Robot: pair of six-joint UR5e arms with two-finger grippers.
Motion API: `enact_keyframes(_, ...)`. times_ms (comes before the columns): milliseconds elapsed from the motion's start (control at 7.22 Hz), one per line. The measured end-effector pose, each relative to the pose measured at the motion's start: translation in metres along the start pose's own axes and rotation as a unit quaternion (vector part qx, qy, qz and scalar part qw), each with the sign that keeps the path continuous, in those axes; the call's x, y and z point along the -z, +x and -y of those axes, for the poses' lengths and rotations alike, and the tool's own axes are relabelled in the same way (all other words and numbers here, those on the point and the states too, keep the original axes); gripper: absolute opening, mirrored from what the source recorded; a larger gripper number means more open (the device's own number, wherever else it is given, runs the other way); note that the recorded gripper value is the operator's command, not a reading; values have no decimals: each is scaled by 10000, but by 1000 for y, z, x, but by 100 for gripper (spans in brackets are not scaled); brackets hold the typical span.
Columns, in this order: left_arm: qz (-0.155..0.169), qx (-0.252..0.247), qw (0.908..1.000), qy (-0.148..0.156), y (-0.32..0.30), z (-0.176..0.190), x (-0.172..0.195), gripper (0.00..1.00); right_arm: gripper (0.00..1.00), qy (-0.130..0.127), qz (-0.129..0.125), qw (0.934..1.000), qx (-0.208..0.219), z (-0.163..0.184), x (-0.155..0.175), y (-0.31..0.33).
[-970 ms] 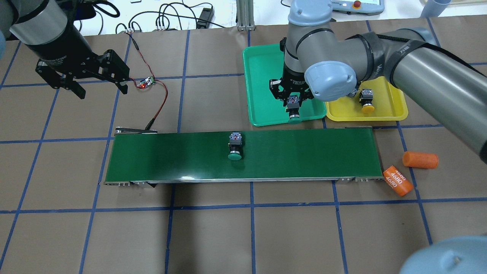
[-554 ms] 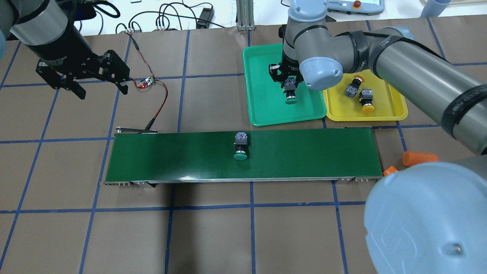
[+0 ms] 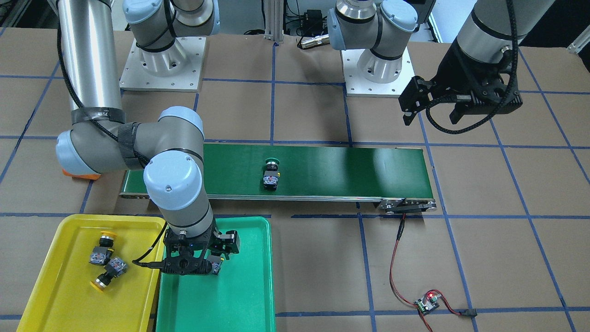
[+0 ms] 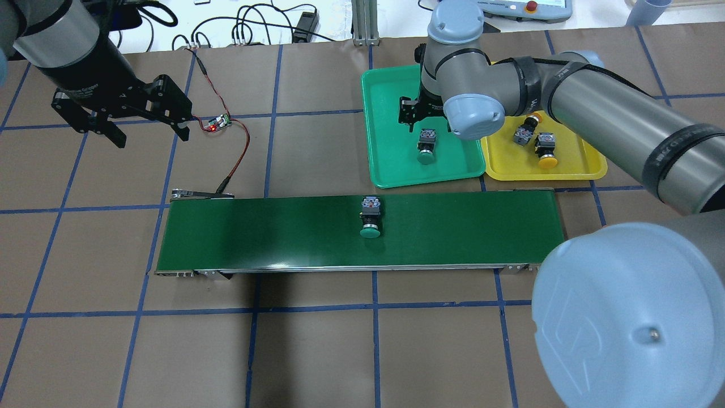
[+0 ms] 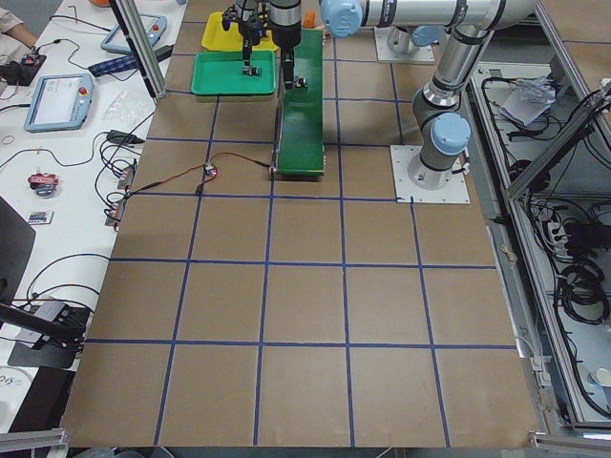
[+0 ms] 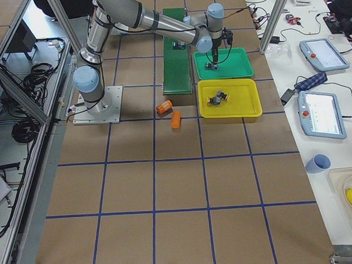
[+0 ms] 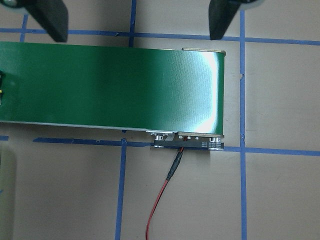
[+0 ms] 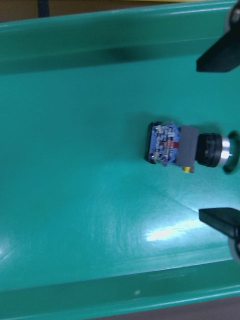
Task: Sort buttons by color to trays
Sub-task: 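Reach the right gripper to the last green-capped button on the belt and grasp it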
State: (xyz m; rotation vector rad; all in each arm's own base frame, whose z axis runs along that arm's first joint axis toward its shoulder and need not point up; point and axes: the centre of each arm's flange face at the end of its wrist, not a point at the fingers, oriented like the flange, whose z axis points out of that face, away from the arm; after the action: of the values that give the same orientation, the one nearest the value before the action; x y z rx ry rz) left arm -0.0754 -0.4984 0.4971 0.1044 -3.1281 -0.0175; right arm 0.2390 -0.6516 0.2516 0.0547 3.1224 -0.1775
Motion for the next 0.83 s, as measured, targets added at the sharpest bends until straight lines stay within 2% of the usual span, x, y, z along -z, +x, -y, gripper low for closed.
enact_keyframes(139,-3,0,10000,1,0,0,0,100,100,-247,-34,9997,-11,-13,21,-1)
enact_keyframes(416,-9,1,10000,-3,0,1,0,100,100,-820,-90,9966,-93,-60,67,-3)
enact_keyframes(693,0,7,10000,-3,-1,2,0,100,100,-1132,-145,9927,-391,-122,67,-13)
enact_keyframes(831,-5,10,10000,-14,-2,5,-1,100,100,-1155,-166,9920,-475,-141,58,-25)
